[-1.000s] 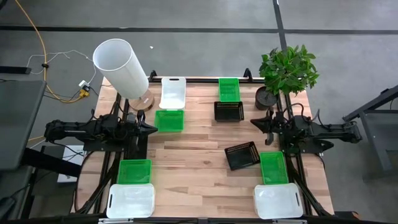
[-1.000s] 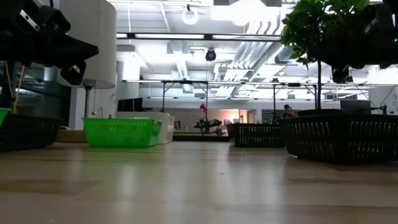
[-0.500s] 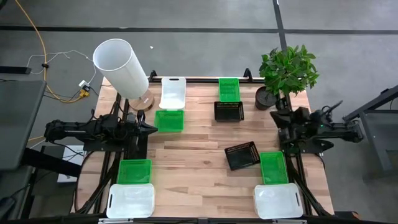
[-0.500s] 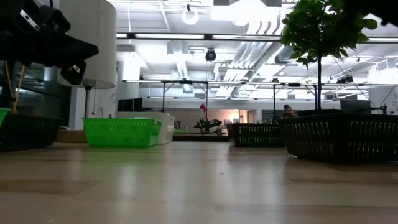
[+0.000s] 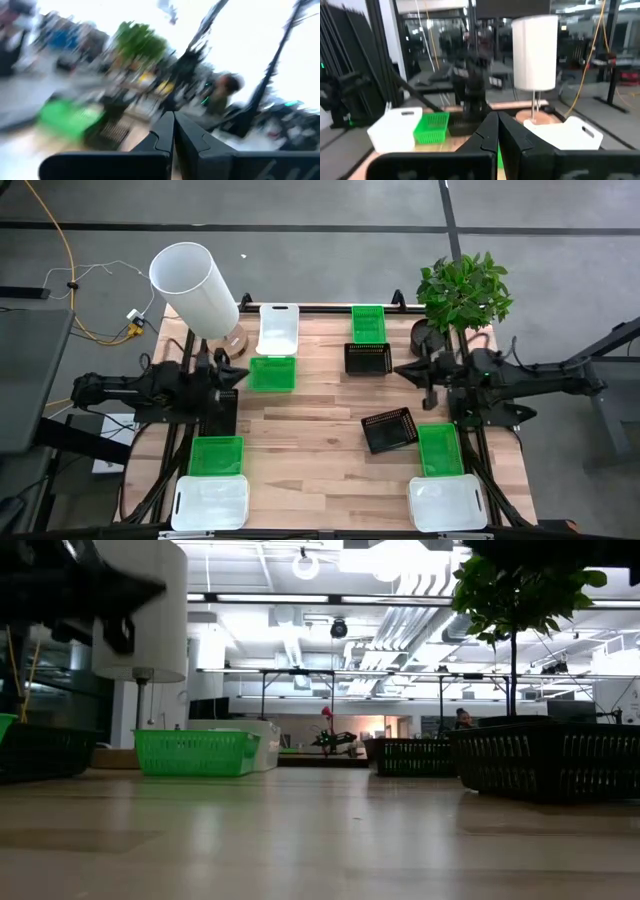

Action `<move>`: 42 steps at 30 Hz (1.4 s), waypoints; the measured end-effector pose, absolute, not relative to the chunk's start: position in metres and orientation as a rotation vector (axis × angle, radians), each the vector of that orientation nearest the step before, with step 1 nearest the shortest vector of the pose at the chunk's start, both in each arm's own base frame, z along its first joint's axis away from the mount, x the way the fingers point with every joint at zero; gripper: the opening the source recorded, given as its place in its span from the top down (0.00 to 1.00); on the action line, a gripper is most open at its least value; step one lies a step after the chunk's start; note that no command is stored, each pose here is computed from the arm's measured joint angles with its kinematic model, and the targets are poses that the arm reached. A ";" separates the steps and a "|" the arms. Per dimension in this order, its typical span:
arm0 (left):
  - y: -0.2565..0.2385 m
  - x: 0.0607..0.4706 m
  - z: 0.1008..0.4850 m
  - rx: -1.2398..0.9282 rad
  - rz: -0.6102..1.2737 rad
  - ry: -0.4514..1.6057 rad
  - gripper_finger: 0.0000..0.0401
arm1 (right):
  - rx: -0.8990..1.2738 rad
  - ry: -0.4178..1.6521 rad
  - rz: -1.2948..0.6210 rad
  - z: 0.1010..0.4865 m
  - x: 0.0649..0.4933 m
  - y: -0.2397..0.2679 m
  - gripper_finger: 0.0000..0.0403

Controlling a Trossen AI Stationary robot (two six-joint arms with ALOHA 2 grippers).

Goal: Stack baskets by color
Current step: Stack the top green bin on the center-left green bin

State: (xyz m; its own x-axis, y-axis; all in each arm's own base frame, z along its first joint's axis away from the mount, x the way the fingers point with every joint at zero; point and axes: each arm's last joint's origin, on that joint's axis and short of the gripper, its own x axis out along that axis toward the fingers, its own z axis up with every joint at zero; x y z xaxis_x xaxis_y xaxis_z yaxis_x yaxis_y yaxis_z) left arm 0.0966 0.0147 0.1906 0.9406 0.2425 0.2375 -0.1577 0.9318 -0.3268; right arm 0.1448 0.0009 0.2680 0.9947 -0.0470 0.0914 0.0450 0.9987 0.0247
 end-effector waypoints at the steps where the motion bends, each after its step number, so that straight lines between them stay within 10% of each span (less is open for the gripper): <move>1: 0.014 0.096 0.195 -0.281 0.168 -0.318 0.99 | 0.024 -0.076 -0.046 0.267 0.148 0.001 1.00; 20: 0.017 0.126 0.236 -0.092 0.229 -0.132 0.51 | 0.038 0.139 -0.287 0.270 0.197 -0.005 0.89; 31: 0.018 0.126 0.241 -0.048 0.247 -0.181 0.47 | 0.105 0.481 -0.858 0.249 0.261 -0.037 0.44; 42: 0.018 0.126 0.241 -0.052 0.247 -0.179 0.47 | 0.284 0.553 -1.239 0.189 0.280 -0.089 0.41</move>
State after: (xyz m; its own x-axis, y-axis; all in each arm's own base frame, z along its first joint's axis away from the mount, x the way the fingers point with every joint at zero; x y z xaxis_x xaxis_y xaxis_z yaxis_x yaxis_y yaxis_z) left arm 0.1260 0.0179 0.2407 0.9538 0.2479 0.1698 -0.2387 0.9684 -0.0728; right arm 0.2798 -0.0892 0.1888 0.2177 -0.8123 -0.5412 0.9454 0.3132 -0.0899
